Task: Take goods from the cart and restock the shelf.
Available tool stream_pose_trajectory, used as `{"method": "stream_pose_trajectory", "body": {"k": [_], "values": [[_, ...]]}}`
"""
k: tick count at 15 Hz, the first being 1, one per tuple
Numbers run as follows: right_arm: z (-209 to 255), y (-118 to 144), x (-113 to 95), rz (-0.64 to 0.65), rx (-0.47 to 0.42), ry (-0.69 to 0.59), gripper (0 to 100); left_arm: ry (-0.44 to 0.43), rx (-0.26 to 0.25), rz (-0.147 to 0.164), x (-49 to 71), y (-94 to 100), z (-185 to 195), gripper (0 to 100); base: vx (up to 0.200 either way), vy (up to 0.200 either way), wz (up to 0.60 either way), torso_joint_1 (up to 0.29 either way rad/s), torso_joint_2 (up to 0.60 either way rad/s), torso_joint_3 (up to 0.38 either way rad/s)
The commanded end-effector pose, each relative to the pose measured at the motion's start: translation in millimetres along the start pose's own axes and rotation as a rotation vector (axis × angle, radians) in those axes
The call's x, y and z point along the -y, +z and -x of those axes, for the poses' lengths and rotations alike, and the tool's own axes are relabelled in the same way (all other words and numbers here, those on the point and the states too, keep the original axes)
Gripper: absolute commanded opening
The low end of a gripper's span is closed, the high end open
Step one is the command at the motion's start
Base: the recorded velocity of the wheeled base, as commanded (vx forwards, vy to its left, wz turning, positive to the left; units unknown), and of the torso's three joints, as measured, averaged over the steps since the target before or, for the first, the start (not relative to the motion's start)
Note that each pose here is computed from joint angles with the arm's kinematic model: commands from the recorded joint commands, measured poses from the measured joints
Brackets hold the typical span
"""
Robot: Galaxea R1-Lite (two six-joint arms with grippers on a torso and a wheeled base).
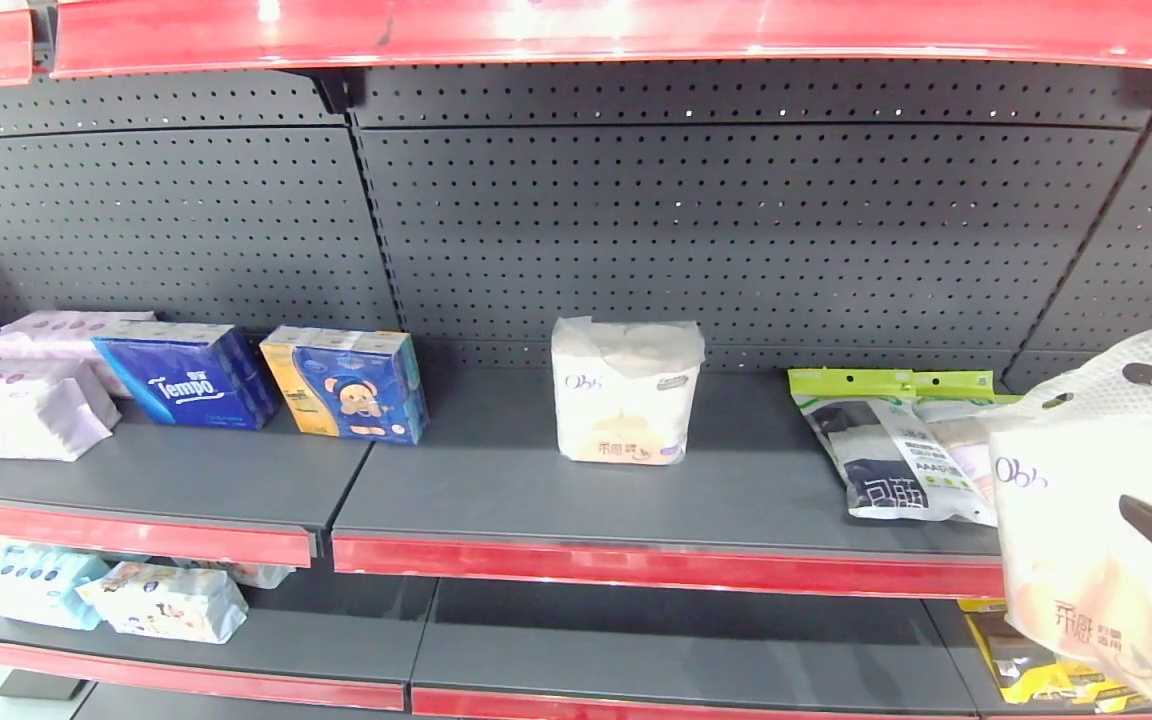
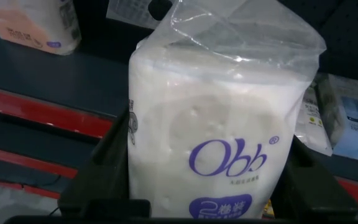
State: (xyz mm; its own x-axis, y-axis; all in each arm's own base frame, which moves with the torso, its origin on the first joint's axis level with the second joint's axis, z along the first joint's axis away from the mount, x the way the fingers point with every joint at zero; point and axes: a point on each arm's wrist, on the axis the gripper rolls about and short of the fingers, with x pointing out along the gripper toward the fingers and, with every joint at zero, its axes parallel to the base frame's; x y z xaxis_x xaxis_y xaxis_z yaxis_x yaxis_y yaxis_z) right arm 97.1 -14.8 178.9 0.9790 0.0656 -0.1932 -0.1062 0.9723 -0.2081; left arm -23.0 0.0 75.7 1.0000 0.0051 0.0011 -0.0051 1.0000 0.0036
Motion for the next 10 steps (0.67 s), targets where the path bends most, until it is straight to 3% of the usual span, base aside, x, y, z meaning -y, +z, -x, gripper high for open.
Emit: {"method": "stream_pose_trajectory", "body": {"k": [1, 10], "values": [[2.6, -1.3, 0.2, 0.0, 0.004, -0.014, 0, 0.001, -0.001, 0.001, 0.0, 0.0, -0.1, 100, 0.0, 0.0, 0.0, 0.0, 0.0, 0.0], [6.8, -6.9, -0.6, -0.001, 0.0, -0.033, 0, -0.001, -0.001, -0.004, 0.0, 0.0, -0.1, 100, 0.0, 0.0, 0.0, 0.0, 0.0, 0.0]]}}
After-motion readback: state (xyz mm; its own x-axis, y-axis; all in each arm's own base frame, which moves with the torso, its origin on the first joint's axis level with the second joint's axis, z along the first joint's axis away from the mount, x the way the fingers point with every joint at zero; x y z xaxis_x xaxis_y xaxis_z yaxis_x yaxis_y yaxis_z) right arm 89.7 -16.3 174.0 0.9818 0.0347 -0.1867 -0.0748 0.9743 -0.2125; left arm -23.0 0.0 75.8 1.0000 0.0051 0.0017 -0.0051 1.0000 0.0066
